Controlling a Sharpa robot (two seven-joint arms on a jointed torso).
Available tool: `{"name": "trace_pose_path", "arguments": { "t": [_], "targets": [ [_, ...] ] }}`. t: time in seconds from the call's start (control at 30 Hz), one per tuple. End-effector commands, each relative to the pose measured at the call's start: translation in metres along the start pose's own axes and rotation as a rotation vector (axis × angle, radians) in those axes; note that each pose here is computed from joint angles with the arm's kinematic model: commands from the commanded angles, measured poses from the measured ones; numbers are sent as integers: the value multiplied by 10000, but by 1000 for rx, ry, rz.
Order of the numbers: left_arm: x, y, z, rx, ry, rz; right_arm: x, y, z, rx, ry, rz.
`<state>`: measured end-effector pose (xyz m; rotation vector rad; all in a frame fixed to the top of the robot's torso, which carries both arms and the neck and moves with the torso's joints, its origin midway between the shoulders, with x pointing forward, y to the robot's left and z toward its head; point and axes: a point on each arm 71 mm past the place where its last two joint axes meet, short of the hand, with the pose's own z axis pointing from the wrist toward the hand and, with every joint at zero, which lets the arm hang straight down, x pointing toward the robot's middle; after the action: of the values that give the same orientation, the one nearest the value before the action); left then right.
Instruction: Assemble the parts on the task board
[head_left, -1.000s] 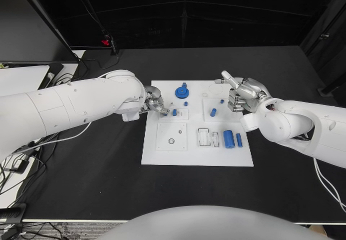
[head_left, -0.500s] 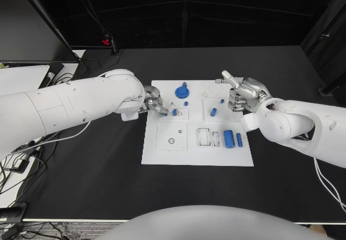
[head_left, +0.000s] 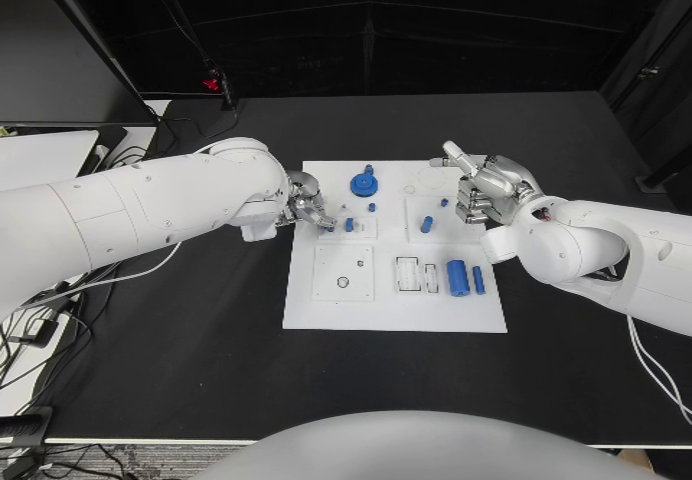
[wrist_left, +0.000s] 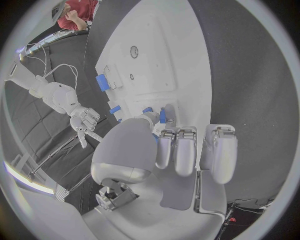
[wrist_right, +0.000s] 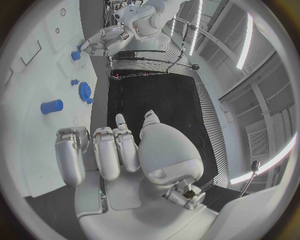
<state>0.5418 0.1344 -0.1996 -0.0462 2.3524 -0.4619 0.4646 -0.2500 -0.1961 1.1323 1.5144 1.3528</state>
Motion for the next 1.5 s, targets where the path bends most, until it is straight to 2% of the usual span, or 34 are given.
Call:
{"name": "trace_pose_path", "arguments": {
  "t": [0.03, 0.33, 0.7, 1.2, 1.5],
  "targets": [
    [149, 94, 54, -68, 68, 39, 16, 15, 0, -9, 10, 3],
    [155, 94, 59, -87, 74, 44, 17, 13, 0, -5, 11, 7],
    [159, 65, 64, -70, 74, 45, 19, 11, 5, -5, 11, 8],
    [113, 29, 55, 4, 1, 9, 13, 9, 6, -4, 9, 7],
    [101, 42, 47, 10, -17, 0, 13, 8, 7, -3, 9, 7]
  ]
}}
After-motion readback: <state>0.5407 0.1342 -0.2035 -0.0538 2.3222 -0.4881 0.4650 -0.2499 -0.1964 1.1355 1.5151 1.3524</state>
